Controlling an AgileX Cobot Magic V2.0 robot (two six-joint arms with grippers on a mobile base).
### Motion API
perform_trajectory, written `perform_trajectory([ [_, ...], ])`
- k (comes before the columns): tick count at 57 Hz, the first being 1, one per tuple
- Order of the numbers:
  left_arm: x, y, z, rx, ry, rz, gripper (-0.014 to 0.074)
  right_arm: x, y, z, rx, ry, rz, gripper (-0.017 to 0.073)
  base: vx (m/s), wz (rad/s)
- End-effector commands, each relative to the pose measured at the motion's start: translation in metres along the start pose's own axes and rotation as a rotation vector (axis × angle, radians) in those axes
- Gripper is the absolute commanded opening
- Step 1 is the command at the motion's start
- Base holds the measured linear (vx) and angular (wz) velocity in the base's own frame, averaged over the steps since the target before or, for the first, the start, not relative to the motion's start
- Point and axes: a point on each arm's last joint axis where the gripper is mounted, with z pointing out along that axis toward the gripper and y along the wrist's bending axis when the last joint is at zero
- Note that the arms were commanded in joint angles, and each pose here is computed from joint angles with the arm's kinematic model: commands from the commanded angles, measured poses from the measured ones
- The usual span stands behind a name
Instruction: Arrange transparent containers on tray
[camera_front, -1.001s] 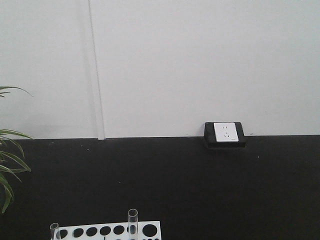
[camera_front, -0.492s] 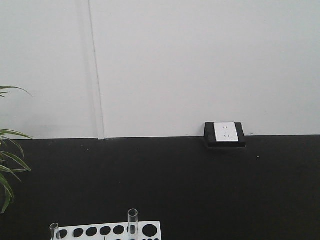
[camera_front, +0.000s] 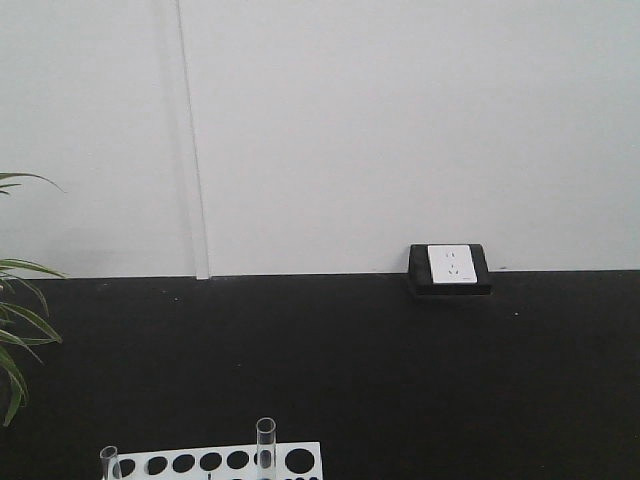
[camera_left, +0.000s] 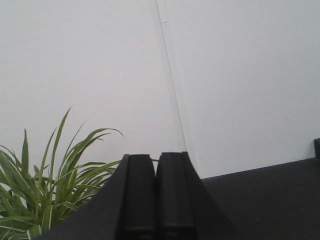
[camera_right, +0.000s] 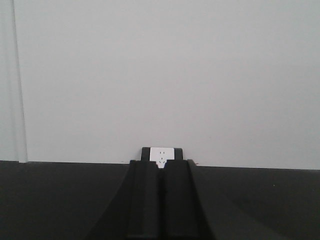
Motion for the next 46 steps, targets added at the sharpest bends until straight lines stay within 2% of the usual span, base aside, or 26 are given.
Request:
perform_trajectory([
  [1, -0.015, -0.001, 0.015, 0.019, -0.039, -0.032, -0.0007, -0.017, 0.000, 0.013, 0.001, -0.031, -0.015, -0.0010, 0.00, 0.00],
  [11, -0.007, -0.003, 0.035, 0.030, 0.036, -0.027, 0.0006, -0.004, 0.001, 0.035, -0.003, 0.094, -0.017, -0.0006, 0.00, 0.00],
  [19, 0.009, -0.006, 0.051, 0.040, 0.119, -0.024, 0.0051, 0.004, 0.002, 0.051, -0.009, 0.159, -0.017, 0.0008, 0.00, 0.00],
  [23, 0.021, -0.008, 0.059, 0.048, 0.171, -0.027, 0.0101, 0.006, 0.002, 0.057, -0.013, 0.168, -0.015, 0.0029, 0.00, 0.00],
  [31, 0.039, -0.012, 0.070, 0.061, 0.214, -0.066, 0.0224, 0.008, 0.003, 0.063, -0.017, 0.177, -0.016, 0.0093, 0.00, 0.00],
  [38, 0.053, -0.014, 0.078, 0.068, 0.278, -0.063, 0.0361, 0.011, 0.003, 0.066, -0.018, 0.195, -0.016, 0.0176, 0.00, 0.00],
  [43, 0.060, -0.015, 0.083, 0.071, 0.310, -0.066, 0.0418, 0.011, 0.003, 0.067, -0.018, 0.198, -0.016, 0.0237, 0.00, 0.00],
  [46, 0.063, -0.016, 0.086, 0.070, 0.322, -0.084, 0.0439, 0.011, 0.003, 0.067, -0.018, 0.198, -0.016, 0.0271, 0.00, 0.00],
])
